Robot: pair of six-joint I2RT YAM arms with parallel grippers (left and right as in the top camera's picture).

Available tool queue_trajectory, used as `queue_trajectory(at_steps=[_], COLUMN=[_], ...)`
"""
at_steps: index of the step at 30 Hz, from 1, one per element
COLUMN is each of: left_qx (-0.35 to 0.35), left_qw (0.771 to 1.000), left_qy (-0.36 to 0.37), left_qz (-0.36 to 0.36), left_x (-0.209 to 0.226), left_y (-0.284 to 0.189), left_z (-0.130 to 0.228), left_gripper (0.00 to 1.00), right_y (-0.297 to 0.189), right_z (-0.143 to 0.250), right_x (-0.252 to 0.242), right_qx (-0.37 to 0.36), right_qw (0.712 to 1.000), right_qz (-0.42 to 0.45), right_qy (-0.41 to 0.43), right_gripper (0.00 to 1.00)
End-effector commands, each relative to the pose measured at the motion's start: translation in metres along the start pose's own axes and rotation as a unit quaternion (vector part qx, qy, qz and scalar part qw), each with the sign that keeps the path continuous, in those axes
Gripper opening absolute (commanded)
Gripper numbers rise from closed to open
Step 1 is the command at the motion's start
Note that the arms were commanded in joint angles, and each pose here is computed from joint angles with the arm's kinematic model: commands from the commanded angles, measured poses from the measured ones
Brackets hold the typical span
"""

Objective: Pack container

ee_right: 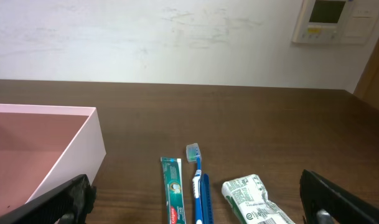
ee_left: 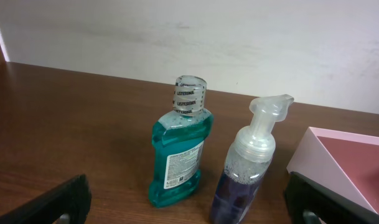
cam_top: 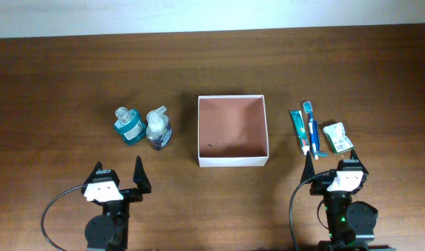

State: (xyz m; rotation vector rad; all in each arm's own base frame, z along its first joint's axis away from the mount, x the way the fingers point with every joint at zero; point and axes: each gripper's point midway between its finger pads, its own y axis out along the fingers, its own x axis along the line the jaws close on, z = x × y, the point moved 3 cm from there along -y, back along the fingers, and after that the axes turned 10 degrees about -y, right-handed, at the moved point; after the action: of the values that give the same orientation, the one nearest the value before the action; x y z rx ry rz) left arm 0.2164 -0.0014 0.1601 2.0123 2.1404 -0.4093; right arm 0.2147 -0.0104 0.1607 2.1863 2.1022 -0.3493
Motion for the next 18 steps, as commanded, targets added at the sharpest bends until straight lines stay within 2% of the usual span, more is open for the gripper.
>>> queue_trajectory(at_steps=[1,18], left_qx=[0.001,0.001], left_qw=[1.0,1.0], left_qy=[0.008,0.008], left_qz=[-0.007,-0.007], left_x=[0.0024,0.0024], left_y=[0.0006,0.0006], left_z=[0.0016,0.0015], left_gripper=[0.99,0.99], right_y=[0.0003,0.0001], right_z=[0.0025,-0.0009], right_x=[-0.0003,-0.0062], right_qx=[0.001,-0.006], right_qw=[1.0,1.0], right_qz=[0.005,0.024], right_qy=[0.0,-0.002], right_gripper=[0.98,0.98])
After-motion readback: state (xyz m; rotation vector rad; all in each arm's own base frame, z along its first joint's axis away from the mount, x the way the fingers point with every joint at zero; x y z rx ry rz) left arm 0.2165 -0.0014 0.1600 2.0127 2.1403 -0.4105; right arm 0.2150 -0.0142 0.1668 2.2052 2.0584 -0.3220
